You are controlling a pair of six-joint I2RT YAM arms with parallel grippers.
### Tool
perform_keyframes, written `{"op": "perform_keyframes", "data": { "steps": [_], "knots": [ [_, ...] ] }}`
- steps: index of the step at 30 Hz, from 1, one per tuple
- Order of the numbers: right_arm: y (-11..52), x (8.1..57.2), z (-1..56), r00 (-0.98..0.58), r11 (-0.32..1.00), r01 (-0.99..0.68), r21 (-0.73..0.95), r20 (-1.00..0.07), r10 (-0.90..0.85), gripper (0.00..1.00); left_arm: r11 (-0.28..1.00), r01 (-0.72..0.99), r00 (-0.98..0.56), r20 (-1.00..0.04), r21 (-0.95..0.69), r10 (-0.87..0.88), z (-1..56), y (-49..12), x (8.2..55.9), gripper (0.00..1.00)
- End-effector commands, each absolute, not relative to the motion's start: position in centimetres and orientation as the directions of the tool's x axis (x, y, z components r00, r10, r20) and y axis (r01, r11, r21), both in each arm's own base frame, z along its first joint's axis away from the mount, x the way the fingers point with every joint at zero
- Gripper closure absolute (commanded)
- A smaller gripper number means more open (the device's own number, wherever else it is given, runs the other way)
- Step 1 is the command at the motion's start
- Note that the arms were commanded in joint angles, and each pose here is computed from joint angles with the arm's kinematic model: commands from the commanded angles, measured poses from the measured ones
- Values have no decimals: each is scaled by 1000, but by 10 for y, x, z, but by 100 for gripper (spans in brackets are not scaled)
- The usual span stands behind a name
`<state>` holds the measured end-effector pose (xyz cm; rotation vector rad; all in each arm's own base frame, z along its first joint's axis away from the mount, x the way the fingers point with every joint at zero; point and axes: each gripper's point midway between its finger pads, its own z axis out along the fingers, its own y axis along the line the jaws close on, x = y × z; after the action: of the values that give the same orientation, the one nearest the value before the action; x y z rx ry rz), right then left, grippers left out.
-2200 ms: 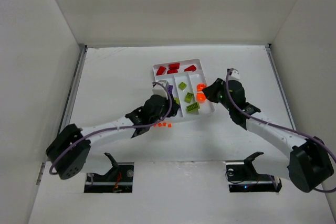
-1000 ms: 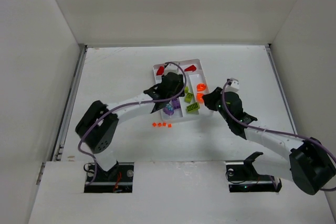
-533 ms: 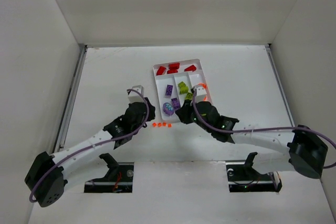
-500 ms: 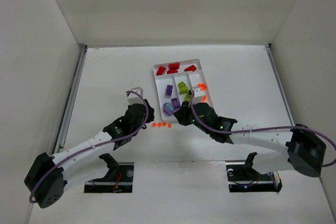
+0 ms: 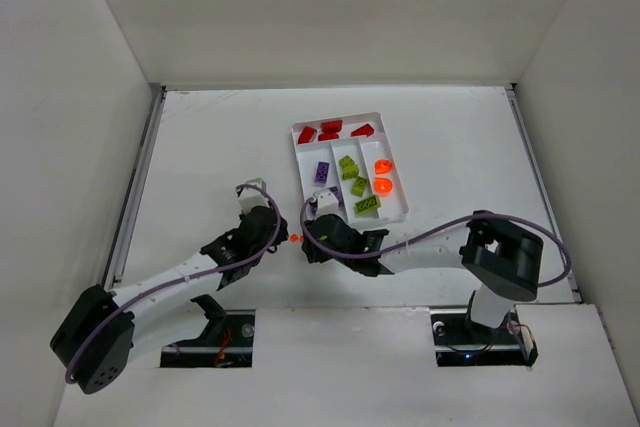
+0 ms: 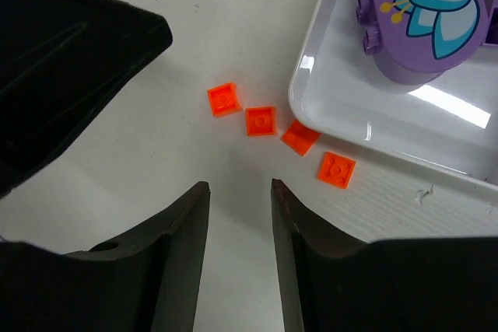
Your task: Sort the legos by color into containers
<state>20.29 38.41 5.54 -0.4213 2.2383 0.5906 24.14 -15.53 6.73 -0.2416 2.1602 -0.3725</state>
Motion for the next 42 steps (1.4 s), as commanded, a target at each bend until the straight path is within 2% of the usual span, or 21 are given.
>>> {"op": "perform_keyframes", "data": {
  "steps": [1, 17, 26, 31, 33, 42],
  "knots": [
    [395, 221, 72, -612, 854, -446, 268, -788, -72, 57, 916, -38, -548, -758, -399, -353, 69, -158, 247, 72],
    [401, 252, 48, -612, 882, -441, 169, -775, -158, 57, 884, -43, -554, -725, -466, -409, 62, -147, 239, 72],
    [397, 251, 32, -623, 886, -449, 114, -751, -219, 64, 886, -50, -559, -722, -461, -408, 61, -144, 237, 72],
    [393, 251, 29, -623, 891, -445, 95, -748, -231, 76, 891, -52, -563, -724, -451, -399, 64, -141, 235, 72],
    [391, 251, 35, -620, 893, -440, 98, -752, -223, 83, 891, -53, -563, -723, -451, -400, 65, -140, 234, 69],
    [382, 237, 119, -565, 857, -463, 227, -820, -88, 82, 899, 30, -611, -720, -437, -330, 72, -166, 223, 66]
  ]
}}
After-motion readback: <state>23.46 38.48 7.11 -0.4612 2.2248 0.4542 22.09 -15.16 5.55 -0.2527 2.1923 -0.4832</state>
